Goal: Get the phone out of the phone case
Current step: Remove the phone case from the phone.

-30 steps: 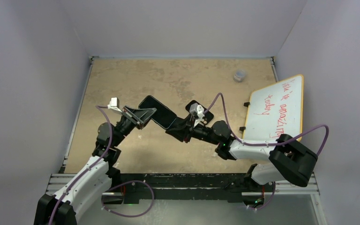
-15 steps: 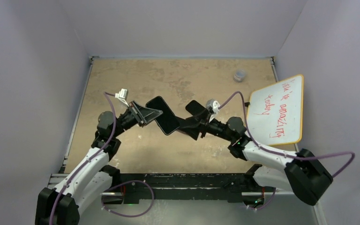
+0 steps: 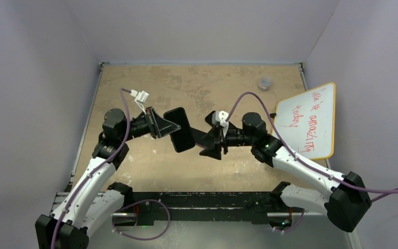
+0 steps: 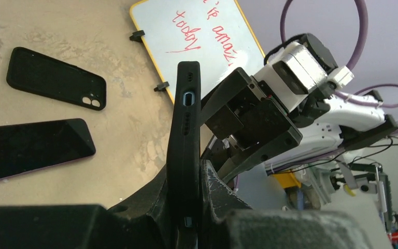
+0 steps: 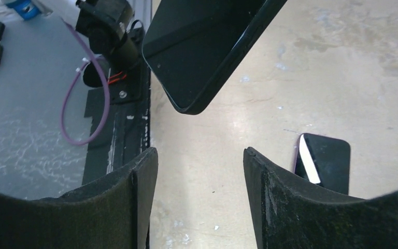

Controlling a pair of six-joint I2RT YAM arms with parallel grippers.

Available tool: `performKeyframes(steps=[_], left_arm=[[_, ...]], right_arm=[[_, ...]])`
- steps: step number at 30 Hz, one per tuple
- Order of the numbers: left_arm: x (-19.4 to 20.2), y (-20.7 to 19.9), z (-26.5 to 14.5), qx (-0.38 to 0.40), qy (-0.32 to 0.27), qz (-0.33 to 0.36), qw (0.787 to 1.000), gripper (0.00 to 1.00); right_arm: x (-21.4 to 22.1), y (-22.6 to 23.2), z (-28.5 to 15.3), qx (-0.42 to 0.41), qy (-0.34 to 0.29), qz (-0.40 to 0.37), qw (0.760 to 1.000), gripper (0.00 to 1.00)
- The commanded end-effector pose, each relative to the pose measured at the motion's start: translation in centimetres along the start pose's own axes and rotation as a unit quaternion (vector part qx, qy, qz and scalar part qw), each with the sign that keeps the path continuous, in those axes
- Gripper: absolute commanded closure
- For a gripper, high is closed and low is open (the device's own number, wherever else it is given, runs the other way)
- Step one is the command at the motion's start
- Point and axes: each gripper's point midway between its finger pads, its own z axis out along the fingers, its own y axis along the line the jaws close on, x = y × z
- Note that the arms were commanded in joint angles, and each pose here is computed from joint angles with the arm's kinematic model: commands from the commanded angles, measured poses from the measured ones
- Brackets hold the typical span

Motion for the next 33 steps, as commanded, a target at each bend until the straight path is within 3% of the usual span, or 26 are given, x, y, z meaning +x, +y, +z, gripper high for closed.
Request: performKeyframes(steps=[1,10,28,33], left_arm=[[-1.3,-3.2,-0.6,0.043,0.009,0.092,0.995,1.00],[-1.0,-4.2,-0.9,0.066,0.022,0.117,0.991,1.00],[-0.8,-5.3,-1.4,0.086,0.033,0.143,0.985,1.00],[-0.8,-5.4,-1.4,0.089,0.036,0.148,0.984,1.00]], right_arm=[[-0.4,1.6,0.3,-0.062,0.027,0.008,0.998,0.38],[-2.1,2.7,1.8,-0.102,0.021,0.025,0.994,0.41],[-2.9,3.8,3.1,-0.142,0.024,0.026,0.989,0.60],[-3.1,3.9,3.3,-0.149,0.025,0.030,0.988,0.61]])
